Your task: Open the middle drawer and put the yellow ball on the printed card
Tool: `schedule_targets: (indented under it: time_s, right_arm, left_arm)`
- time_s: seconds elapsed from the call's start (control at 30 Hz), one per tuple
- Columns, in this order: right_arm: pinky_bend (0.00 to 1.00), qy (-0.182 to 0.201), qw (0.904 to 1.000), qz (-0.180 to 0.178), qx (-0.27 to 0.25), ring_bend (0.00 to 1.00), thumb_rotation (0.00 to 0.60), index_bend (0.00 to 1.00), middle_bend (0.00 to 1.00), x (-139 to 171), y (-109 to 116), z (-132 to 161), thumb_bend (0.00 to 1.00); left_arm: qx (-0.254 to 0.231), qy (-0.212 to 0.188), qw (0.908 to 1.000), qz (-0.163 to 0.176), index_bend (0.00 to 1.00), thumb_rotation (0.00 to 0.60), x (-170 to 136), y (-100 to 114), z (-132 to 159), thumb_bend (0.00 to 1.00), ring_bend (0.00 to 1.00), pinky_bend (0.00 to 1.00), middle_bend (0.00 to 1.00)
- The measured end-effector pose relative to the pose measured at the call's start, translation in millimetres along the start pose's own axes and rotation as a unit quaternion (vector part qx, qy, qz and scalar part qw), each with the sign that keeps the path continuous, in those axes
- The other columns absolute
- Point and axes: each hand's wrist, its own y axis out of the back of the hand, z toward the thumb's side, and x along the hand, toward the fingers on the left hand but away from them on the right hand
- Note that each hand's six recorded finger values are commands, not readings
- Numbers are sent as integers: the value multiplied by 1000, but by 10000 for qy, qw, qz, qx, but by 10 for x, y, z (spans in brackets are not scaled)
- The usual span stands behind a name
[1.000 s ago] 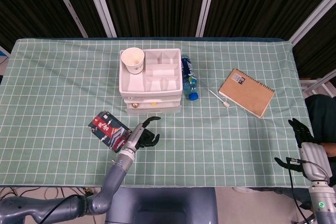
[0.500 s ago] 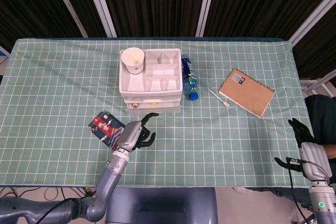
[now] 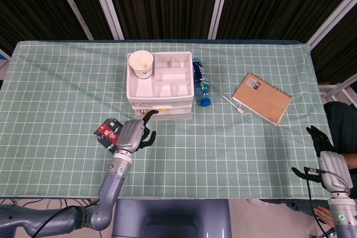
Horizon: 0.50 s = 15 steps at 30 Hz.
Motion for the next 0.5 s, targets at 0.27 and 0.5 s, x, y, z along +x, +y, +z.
schedule_targets:
  time_s: [0.27,0.5]
  right_arm:
    - [221,-21,10000,10,-11,0,600,0,0,1,0,-1,42]
    - [221,-18,10000,10,-23,0,600,0,0,4,0,2,42]
  left_arm:
    - [15,313,9994,-156,254,600,11,-18,-83,469,1000,1000,1000]
    - [-69,397,9988,-270,400,600,-36,-9,-64,469,1000,1000,1000]
